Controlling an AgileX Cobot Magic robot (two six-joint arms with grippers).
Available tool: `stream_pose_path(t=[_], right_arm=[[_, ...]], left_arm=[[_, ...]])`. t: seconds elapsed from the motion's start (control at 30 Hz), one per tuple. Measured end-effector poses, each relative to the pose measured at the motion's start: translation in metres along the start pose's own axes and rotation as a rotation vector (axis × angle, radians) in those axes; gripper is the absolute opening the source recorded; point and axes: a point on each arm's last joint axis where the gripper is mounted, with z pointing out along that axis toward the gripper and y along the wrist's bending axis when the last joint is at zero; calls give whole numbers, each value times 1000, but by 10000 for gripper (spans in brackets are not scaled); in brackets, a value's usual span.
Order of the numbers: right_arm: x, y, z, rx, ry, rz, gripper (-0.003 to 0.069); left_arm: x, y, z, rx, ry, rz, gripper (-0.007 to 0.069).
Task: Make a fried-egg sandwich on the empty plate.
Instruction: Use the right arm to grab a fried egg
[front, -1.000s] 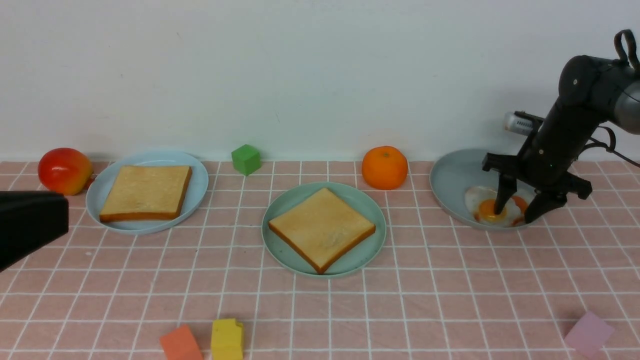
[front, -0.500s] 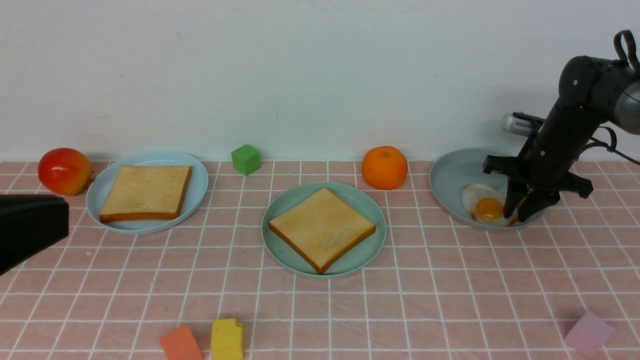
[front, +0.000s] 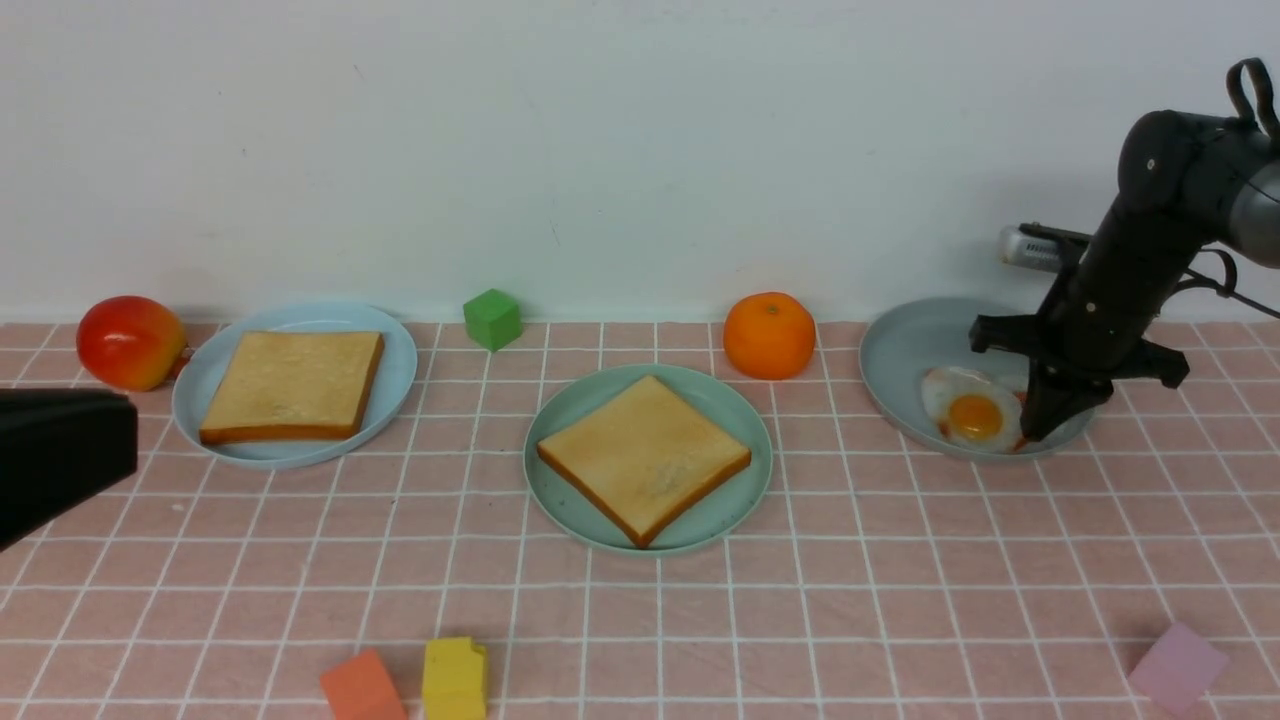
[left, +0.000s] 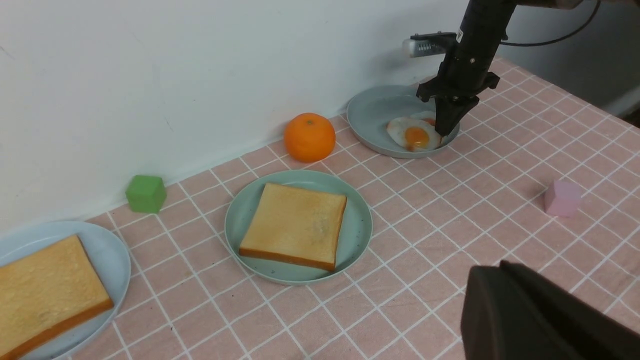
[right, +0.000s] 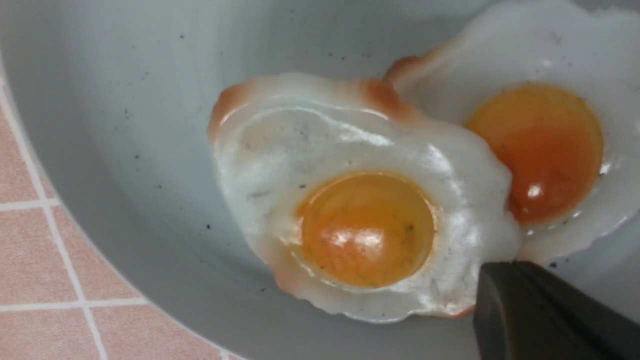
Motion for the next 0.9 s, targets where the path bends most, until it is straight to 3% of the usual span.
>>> stream_pose_path(t=[0.6,0.9], right_arm=[[1,6,-41,-10,-87,-85,-10],[-10,14,-43,-67,-220,-262,48]], left_arm=[[0,0,0,0,0,0,4],[0,0,0,0,0,0,5]])
